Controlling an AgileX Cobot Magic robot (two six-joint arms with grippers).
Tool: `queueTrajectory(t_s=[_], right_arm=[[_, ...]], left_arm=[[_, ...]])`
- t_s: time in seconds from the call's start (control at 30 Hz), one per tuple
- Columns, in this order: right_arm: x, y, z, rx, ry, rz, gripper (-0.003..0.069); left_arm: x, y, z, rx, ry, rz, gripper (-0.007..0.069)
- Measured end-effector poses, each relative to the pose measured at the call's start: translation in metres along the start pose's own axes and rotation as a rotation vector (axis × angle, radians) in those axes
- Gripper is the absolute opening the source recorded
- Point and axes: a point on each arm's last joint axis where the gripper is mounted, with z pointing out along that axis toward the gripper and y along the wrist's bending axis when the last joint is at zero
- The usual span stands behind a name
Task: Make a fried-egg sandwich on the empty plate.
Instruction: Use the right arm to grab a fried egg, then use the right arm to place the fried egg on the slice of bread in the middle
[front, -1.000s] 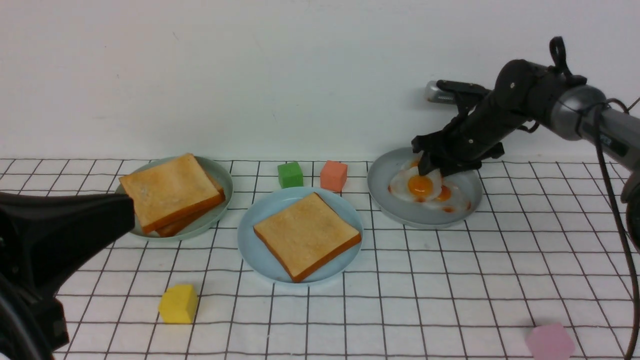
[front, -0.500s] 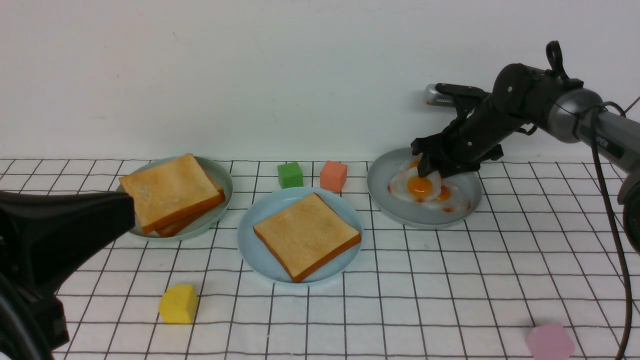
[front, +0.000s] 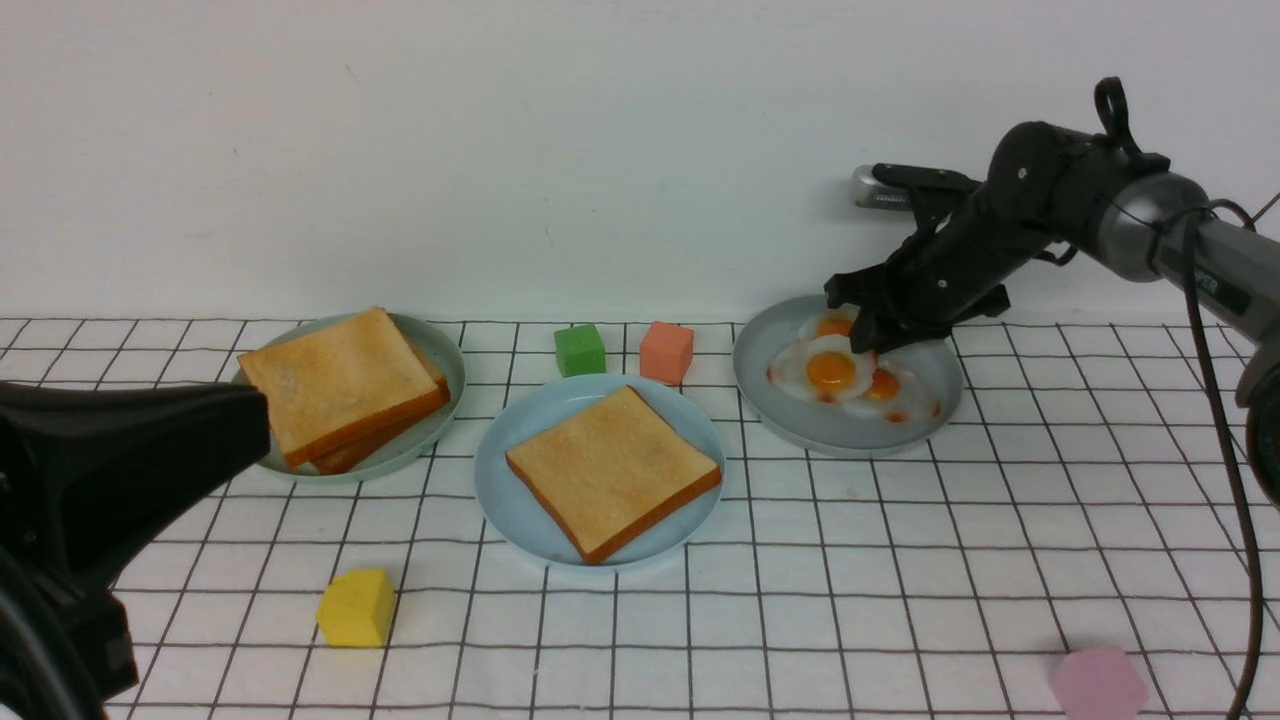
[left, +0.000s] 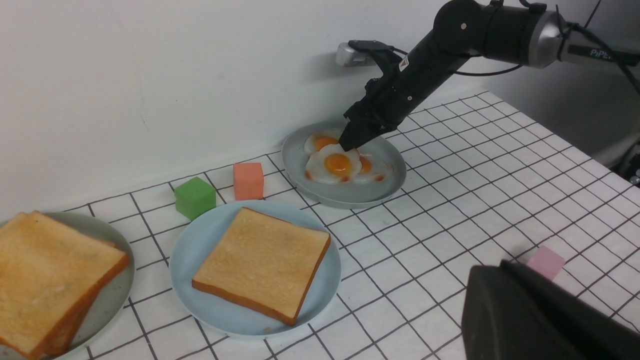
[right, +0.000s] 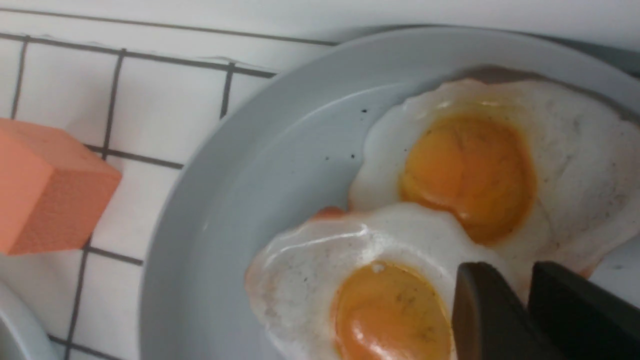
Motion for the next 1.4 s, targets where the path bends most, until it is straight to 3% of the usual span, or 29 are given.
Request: queueTrajectory(t_s=[0.57, 0.8, 1.1, 1.2, 1.27, 1.4], right_arm=[[-0.011, 0.018, -0.034, -0.092, 0.122, -0.029, 0.0078], [-0.027, 0.032, -0.063, -0.157, 0.059, -0.050, 0.0077], [-0.034, 0.059, -0.160, -0.168, -0.059, -0.109, 0.0077], [-0.021, 0.077, -0.182, -0.220, -0.045, -0.131, 0.0077], [0.000, 0.102, -0.181, -0.315, 0.020, -0.168, 0.0077], [0.032, 0.138, -0.149, -0.451, 0.127, -0.199, 0.0077]], left_arm=[[0.000, 0.000, 0.000, 0.000, 0.001, 0.000, -0.0013], [0.000, 0.000, 0.000, 0.000, 0.001, 0.000, -0.0013], [0.000, 0.000, 0.000, 0.000, 0.001, 0.000, -0.0013], [0.000, 0.000, 0.000, 0.000, 0.002, 0.000, -0.0013], [0.000, 0.000, 0.000, 0.000, 0.002, 0.000, -0.0013], [0.000, 0.000, 0.000, 0.000, 0.003, 0.000, -0.0013]])
